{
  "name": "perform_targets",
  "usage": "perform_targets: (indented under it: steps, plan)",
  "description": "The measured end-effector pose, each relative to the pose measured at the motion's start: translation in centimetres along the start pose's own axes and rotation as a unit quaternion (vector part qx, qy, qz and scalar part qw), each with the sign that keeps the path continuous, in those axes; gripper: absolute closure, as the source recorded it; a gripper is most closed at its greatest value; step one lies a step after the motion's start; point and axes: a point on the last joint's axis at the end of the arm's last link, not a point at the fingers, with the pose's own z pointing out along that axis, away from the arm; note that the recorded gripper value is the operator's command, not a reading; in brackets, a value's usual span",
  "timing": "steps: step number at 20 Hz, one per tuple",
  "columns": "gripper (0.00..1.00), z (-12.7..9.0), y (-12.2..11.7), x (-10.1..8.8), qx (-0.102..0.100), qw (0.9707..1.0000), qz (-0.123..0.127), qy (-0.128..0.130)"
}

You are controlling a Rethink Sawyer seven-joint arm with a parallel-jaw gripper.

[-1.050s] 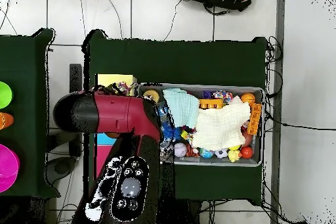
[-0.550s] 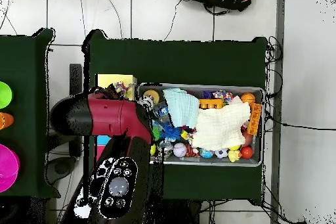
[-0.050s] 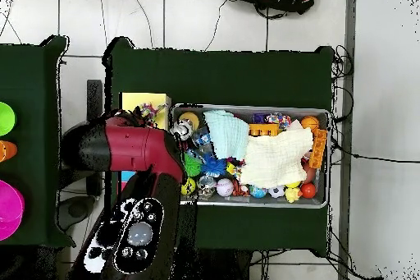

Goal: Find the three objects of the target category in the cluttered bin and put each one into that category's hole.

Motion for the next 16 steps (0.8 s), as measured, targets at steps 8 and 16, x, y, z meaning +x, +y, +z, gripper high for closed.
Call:
perform_targets:
  steps: [8, 16]
  plan:
    - [1.0, 0.26, -0.24, -0.12, 0.002, 1.0, 0.007, 0.001]
    - [1.0, 0.54, -0.01, -0.54, -0.004, 0.9997, 0.009, -0.022]
